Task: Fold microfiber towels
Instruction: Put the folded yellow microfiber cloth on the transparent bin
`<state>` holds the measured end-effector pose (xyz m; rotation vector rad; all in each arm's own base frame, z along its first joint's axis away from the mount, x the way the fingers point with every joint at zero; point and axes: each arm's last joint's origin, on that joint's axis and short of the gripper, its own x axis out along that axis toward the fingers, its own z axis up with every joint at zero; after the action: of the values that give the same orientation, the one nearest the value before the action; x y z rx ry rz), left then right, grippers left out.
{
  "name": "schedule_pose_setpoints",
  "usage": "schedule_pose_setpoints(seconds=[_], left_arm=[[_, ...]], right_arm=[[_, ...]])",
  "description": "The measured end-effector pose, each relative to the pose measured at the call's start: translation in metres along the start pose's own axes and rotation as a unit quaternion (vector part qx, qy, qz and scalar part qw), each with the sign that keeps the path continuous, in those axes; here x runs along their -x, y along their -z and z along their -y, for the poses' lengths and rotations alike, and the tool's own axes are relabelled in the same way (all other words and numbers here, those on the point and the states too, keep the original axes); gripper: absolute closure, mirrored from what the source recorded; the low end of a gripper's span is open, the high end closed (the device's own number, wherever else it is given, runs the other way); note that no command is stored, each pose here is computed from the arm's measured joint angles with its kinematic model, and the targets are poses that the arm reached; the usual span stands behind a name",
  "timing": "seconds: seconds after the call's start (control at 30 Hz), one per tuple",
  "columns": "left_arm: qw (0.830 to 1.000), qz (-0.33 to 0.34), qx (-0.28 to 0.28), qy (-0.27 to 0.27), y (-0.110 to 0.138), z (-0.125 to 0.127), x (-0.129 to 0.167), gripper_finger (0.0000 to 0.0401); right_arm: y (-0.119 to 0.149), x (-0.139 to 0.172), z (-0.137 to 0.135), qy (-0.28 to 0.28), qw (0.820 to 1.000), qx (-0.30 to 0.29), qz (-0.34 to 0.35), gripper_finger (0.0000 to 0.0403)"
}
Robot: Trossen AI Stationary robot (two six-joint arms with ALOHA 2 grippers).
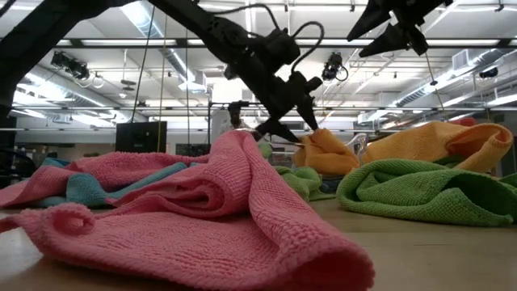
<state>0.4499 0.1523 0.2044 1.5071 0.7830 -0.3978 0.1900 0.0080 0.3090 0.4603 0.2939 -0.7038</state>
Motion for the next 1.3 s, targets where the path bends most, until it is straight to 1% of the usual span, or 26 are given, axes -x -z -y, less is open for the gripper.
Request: schedule_pose_setpoints(seconds=[0.13, 0.17, 0.3, 0.43, 0.6, 0.73, 0.8, 0.93, 0.97, 1.13, 1.23, 1.3], left_arm=[[0.998, 0.005, -0.049, 0.033, 0.004, 0.013, -0.011, 0.0190], [0.998, 0.006, -0.055, 0.035, 0.004, 0.015, -0.015, 0.0190], [0.998, 0.006, -0.058, 0.007, 0.002, 0.012, -0.019, 0.0185], [0.997, 0.007, -0.071, 0.003, 0.001, 0.011, -0.020, 0.0194], [0.995, 0.009, -0.094, 0.010, 0.001, 0.012, -0.020, 0.0231], [0.994, 0.026, -0.107, 0.013, -0.001, 0.014, -0.020, 0.0263], [0.993, 0.028, -0.110, 0.013, -0.004, 0.013, -0.020, 0.0294], [0.993, 0.023, -0.114, -0.014, -0.008, 0.007, -0.020, 0.0376], [0.993, 0.023, -0.116, -0.021, -0.010, 0.006, -0.020, 0.0384], [0.987, 0.019, -0.151, -0.053, -0.017, -0.001, -0.020, 0.0377], [0.985, 0.018, -0.150, -0.085, -0.018, -0.007, -0.019, 0.0386], [0.985, 0.024, -0.144, -0.087, -0.014, -0.007, -0.019, 0.0386]], right_arm=[[0.000, 0.000, -0.001, -0.001, 1.000, -0.010, 0.001, 0.0168], [0.000, 0.000, -0.001, -0.003, 1.000, -0.012, 0.001, 0.0168], [0.000, 0.000, -0.001, -0.004, 1.000, -0.014, 0.000, 0.0168], [0.000, 0.000, 0.000, -0.003, 1.000, -0.013, 0.000, 0.0168], [0.000, 0.000, 0.000, -0.003, 1.000, -0.013, 0.000, 0.0168], [0.000, 0.000, 0.000, -0.003, 1.000, -0.013, 0.000, 0.0168], [0.000, 0.000, 0.000, -0.003, 1.000, -0.013, 0.000, 0.0168], [0.000, 0.000, 0.000, -0.002, 1.000, -0.012, 0.001, 0.0168], [0.000, 0.000, 0.000, -0.001, 1.000, -0.012, 0.001, 0.0168], [0.000, 0.000, 0.000, 0.000, 1.000, -0.015, 0.002, 0.0168], [0.000, 0.000, 0.000, 0.000, 1.000, -0.015, 0.002, 0.0168], [0.000, 0.000, 0.000, -0.001, 1.000, -0.015, 0.002, 0.0168]])
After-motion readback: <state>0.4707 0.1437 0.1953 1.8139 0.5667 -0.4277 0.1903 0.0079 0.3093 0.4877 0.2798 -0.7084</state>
